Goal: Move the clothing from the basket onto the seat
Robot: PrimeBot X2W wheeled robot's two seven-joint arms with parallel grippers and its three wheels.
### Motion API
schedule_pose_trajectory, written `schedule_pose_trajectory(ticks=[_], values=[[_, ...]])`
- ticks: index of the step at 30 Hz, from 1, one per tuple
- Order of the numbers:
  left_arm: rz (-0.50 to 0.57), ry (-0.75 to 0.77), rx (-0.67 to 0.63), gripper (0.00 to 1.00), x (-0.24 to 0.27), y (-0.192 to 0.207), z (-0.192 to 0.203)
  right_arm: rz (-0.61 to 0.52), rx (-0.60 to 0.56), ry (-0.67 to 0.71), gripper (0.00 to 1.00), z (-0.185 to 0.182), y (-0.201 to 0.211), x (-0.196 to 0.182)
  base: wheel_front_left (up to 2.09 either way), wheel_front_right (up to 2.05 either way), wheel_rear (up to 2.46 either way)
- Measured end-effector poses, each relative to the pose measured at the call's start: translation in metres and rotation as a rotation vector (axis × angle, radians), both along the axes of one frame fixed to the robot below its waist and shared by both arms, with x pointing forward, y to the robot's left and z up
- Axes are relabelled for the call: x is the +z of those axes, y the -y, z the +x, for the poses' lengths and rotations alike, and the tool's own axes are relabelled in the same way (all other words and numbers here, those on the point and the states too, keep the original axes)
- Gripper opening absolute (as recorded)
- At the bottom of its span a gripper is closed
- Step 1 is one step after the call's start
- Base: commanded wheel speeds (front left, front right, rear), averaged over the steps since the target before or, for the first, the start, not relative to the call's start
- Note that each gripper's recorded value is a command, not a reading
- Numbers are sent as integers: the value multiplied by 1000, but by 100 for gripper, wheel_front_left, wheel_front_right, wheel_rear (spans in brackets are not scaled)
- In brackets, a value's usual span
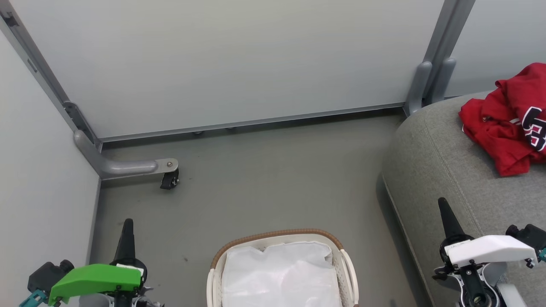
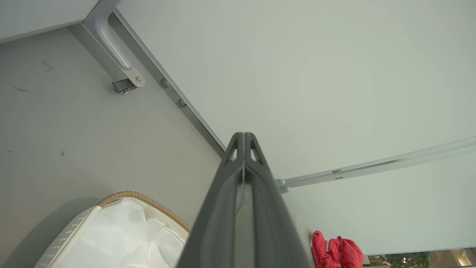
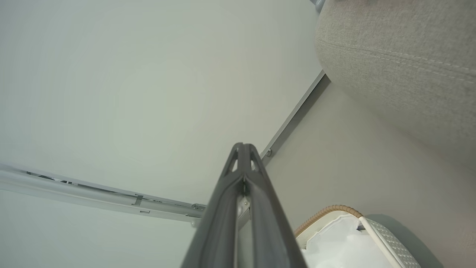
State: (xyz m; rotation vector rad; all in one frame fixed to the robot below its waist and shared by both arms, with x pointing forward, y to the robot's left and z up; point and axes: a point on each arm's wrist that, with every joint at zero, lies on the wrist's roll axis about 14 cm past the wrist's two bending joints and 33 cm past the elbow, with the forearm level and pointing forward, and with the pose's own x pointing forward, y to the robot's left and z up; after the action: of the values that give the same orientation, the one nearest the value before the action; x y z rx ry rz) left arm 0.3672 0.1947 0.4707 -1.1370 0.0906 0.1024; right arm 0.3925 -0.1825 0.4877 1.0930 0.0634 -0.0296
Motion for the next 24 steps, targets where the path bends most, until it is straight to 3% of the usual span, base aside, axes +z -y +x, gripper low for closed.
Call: schedule_pose_trajectory(ticks=[24], values=[[-197, 41, 3, 0, 12, -2, 9, 217, -15, 16, 0, -1, 7, 7, 0, 0, 0]])
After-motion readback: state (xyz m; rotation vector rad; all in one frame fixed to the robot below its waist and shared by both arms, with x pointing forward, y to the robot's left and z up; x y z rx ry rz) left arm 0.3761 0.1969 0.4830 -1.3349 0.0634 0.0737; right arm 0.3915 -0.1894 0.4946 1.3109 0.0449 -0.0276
